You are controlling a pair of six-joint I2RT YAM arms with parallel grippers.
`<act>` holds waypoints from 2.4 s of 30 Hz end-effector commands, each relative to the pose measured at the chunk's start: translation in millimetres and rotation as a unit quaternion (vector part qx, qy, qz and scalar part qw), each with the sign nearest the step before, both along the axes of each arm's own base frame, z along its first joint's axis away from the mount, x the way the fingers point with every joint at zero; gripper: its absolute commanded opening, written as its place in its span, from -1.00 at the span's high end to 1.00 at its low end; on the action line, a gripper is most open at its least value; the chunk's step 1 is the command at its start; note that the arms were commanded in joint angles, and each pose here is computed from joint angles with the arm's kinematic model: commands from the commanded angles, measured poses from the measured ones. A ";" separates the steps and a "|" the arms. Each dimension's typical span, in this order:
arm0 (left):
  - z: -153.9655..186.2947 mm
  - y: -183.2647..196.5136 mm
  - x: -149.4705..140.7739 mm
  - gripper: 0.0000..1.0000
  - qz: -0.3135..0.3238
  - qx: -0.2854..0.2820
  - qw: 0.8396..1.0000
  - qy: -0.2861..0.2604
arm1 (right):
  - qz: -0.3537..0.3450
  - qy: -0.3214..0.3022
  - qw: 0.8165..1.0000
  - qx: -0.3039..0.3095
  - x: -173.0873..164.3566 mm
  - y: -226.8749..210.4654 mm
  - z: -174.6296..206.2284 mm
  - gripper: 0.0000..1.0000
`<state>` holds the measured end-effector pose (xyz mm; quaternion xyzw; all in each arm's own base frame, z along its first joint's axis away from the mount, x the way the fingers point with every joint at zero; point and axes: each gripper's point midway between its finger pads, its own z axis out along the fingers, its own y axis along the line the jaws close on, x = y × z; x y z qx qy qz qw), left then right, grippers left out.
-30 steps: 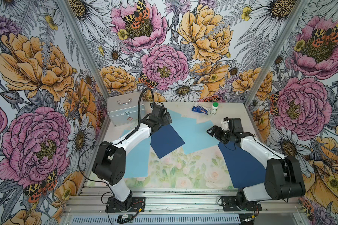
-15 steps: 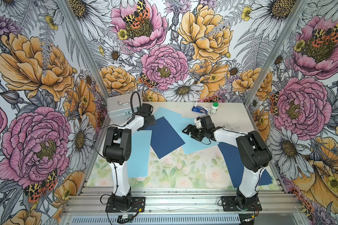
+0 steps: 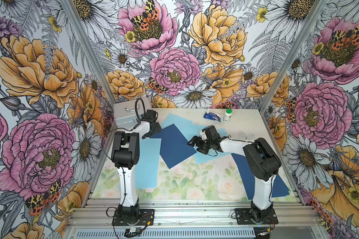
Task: Sort the scattered colored papers by color
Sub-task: Move the colored paper at the center of the board.
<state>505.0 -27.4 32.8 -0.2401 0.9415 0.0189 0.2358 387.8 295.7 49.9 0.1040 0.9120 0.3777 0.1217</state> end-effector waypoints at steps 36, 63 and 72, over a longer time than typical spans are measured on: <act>-64.3 -187.1 -57.6 -0.97 -0.142 -0.231 0.960 0.062 | 0.044 0.090 0.994 -0.031 -42.7 24.4 -56.8 -0.52; -63.1 -298.2 -71.1 -0.97 -0.201 -0.390 0.897 0.052 | 0.009 0.085 0.990 -0.112 -33.8 -30.5 -80.5 -0.56; -51.6 -354.6 -64.4 -0.97 -0.240 -0.417 0.875 0.046 | -0.010 0.071 0.989 -0.127 -47.7 -52.6 -65.5 -0.58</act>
